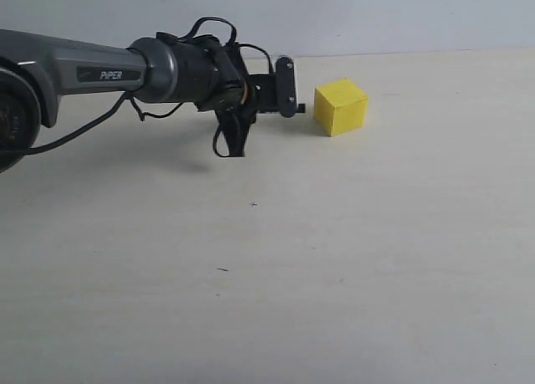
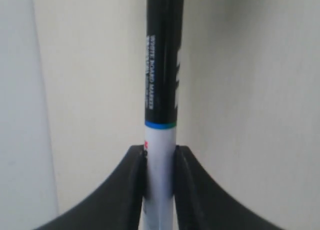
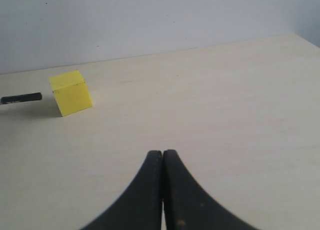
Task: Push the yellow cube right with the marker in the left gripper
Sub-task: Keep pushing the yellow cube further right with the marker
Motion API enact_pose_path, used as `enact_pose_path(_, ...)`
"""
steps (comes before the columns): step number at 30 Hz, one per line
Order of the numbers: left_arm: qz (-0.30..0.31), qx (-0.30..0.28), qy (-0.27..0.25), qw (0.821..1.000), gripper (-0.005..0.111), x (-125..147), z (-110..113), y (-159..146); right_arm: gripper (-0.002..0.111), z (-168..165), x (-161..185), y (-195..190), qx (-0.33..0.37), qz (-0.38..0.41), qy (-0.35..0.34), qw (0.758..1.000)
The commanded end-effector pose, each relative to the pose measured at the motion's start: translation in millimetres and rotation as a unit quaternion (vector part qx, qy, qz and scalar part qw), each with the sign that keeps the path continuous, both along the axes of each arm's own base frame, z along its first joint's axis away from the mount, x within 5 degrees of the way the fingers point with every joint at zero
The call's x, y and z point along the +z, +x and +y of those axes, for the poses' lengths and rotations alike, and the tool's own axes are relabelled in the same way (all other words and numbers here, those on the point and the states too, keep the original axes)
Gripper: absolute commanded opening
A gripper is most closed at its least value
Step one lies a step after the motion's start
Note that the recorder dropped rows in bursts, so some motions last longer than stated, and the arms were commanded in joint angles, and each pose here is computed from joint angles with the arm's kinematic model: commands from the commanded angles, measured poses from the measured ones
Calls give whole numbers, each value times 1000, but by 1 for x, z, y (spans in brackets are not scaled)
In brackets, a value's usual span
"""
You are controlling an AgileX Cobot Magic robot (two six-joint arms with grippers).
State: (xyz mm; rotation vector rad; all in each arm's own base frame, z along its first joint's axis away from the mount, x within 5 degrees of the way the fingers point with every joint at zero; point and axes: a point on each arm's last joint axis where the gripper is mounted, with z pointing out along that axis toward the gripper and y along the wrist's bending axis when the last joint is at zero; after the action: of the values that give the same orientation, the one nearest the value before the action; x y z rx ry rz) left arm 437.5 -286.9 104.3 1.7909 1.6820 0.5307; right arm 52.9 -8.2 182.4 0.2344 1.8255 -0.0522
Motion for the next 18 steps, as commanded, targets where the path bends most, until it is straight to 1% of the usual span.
enact_pose_path(1, -27, -18, -35, 999, 0, 21, -35, -9, 0, 0, -1, 0, -2, -2, -1, 1000)
enact_pose_path(4, -26, -2, -17, 1000, 0, 27, -37, -9, 0, 0, -1, 0, -2, -2, -1, 1000)
enact_pose_path(10, -11, 41, 34, 999, 0, 26, -24, -8, 0, 0, -1, 0, -2, -2, -1, 1000)
enact_pose_path(15, -12, 58, 8, 998, 0, 24, -23, -6, 0, 0, -1, 0, -2, -2, -1, 1000)
enact_pose_path(18, -8, 59, -7, 998, 0, 16, -26, -6, 0, 0, -1, 0, -2, -2, -1, 1000)
